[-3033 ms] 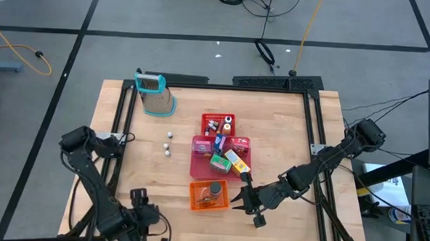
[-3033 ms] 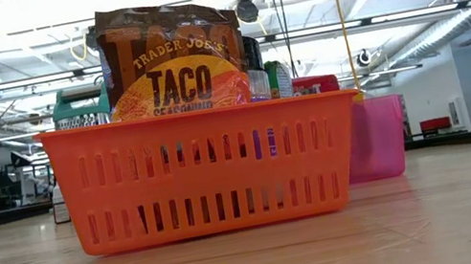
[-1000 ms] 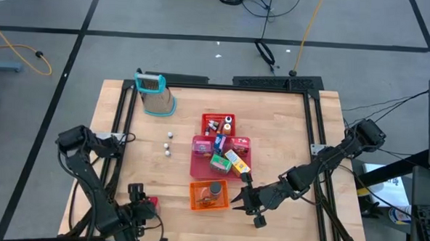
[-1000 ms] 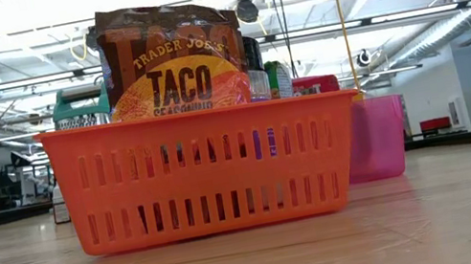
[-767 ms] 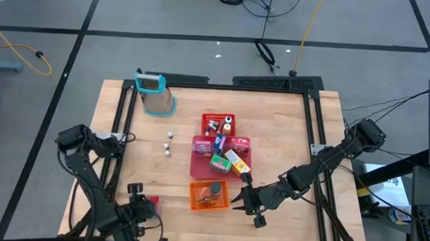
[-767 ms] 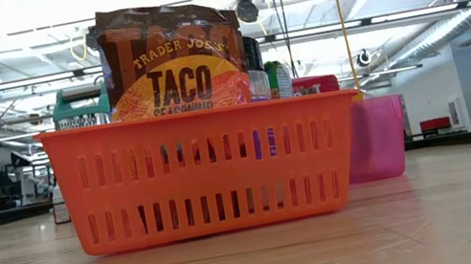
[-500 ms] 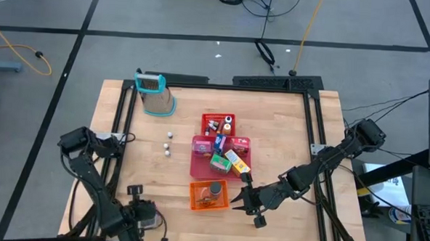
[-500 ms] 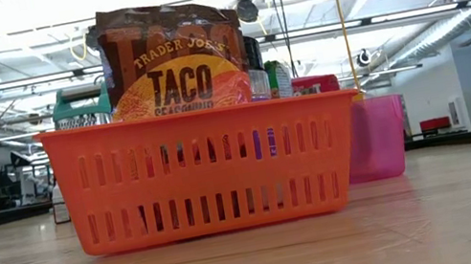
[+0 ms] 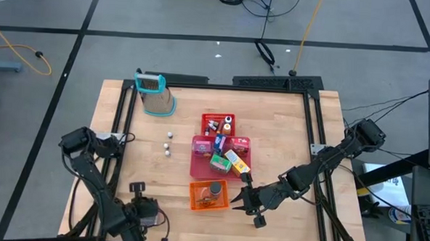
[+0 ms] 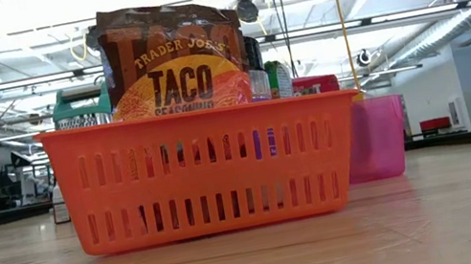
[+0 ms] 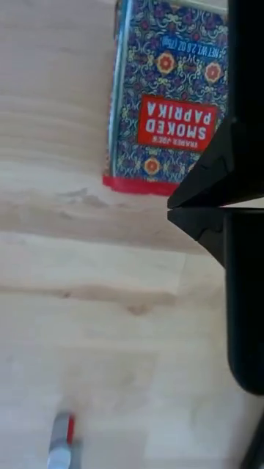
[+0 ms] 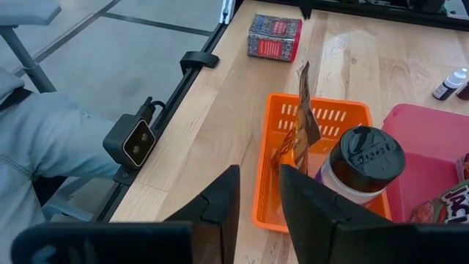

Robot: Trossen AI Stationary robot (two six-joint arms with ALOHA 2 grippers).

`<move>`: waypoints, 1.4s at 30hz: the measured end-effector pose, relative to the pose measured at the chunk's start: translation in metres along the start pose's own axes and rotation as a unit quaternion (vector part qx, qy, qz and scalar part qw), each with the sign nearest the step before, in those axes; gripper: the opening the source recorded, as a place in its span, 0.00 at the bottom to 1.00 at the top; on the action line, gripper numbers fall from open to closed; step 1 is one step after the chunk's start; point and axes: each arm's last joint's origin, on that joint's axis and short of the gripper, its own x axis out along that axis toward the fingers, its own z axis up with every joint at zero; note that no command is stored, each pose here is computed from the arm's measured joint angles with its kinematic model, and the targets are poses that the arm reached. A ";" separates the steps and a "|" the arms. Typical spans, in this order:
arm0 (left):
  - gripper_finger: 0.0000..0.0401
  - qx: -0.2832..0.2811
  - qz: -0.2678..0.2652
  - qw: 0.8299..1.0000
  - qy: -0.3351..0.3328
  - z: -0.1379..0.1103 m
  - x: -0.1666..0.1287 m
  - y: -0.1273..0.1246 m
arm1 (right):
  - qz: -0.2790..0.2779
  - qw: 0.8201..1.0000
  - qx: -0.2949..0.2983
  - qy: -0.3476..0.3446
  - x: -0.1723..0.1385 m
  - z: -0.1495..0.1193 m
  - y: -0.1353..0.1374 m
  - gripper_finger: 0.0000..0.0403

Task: Pick & Place Kitchen Items
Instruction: Put the red seasoning can into the orange bin

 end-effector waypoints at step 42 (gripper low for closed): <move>0.92 -0.359 -0.128 0.924 0.020 0.030 -0.035 -0.014 | 0.000 1.000 0.000 0.000 0.000 0.000 0.000 0.22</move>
